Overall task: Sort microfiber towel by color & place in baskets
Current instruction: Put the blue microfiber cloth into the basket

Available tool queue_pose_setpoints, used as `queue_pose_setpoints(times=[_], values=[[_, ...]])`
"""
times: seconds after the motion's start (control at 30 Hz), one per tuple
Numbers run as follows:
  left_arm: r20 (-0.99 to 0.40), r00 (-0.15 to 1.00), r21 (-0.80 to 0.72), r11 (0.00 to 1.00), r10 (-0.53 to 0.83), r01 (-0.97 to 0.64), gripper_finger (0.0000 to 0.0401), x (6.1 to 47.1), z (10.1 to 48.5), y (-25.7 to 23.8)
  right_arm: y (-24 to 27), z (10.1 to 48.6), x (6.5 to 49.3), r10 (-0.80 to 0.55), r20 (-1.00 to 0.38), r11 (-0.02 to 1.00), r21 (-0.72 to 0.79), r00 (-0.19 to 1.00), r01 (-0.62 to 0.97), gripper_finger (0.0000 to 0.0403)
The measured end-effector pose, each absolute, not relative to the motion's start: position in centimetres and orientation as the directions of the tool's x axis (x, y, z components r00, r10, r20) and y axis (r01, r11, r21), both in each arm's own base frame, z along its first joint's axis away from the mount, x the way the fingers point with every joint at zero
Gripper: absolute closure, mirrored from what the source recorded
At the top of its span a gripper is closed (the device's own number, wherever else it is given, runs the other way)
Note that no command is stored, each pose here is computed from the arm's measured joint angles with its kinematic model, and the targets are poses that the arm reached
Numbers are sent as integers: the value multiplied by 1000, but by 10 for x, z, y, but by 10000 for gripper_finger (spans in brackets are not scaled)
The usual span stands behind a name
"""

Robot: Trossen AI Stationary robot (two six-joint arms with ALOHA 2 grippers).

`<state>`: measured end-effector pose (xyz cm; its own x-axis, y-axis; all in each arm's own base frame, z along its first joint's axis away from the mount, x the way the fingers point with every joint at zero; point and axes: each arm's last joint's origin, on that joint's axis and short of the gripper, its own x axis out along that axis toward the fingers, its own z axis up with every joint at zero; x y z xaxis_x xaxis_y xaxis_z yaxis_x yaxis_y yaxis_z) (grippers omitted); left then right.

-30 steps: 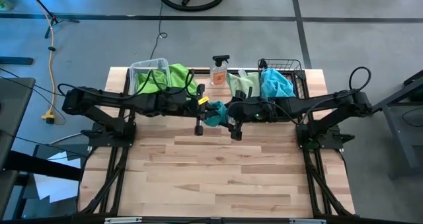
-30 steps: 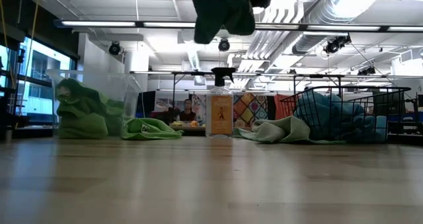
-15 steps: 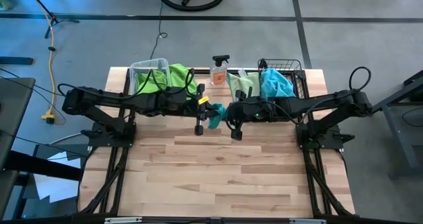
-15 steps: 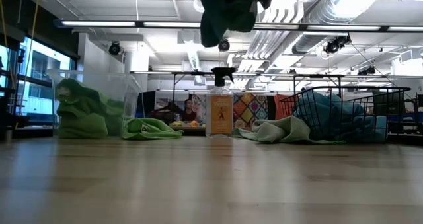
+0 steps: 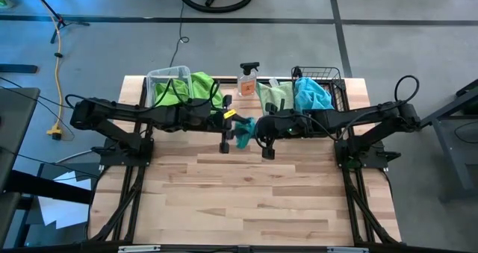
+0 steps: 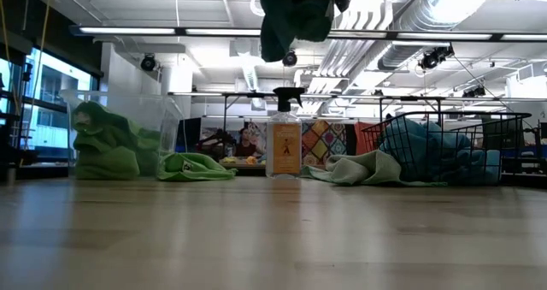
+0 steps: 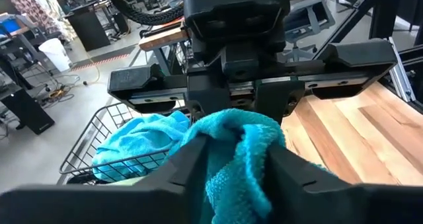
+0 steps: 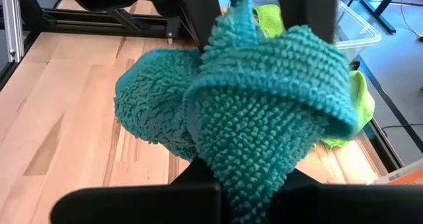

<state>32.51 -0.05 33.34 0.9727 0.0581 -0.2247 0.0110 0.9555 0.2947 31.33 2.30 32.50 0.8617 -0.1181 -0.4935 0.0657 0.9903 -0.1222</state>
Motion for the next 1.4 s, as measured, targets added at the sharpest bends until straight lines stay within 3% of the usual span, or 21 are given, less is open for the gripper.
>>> queue_pose_setpoints(times=[0.2, 0.4, 0.6, 0.9, 1.17, 1.4], values=[[-225, 973, 266, 964, 54, 8, 230, 325, 333, -3, 23, 324, 313, -118, -502, 990, -124, 857, 64, 397], [-230, 972, 244, 970, 54, 4, 196, 325, 333, -3, 23, 324, 313, -118, -502, 990, -130, 857, 60, 398], [-283, 958, 195, 981, 54, 2, 192, 309, 339, -3, 23, 324, 313, -119, -504, 989, -140, 856, 55, 398], [-434, 897, 126, 991, 86, -34, 192, 254, 355, -1, 22, 326, 304, -121, -537, 983, -183, 835, 25, 399], [-489, 856, 36, 984, 169, -174, 192, 205, 368, 2, 17, 345, 261, -164, -593, 984, -152, 788, 90, 400], [-457, 854, 2, 961, 247, -277, 192, 194, 374, 5, 13, 357, 208, -172, -685, 980, -46, 708, 193, 400]])
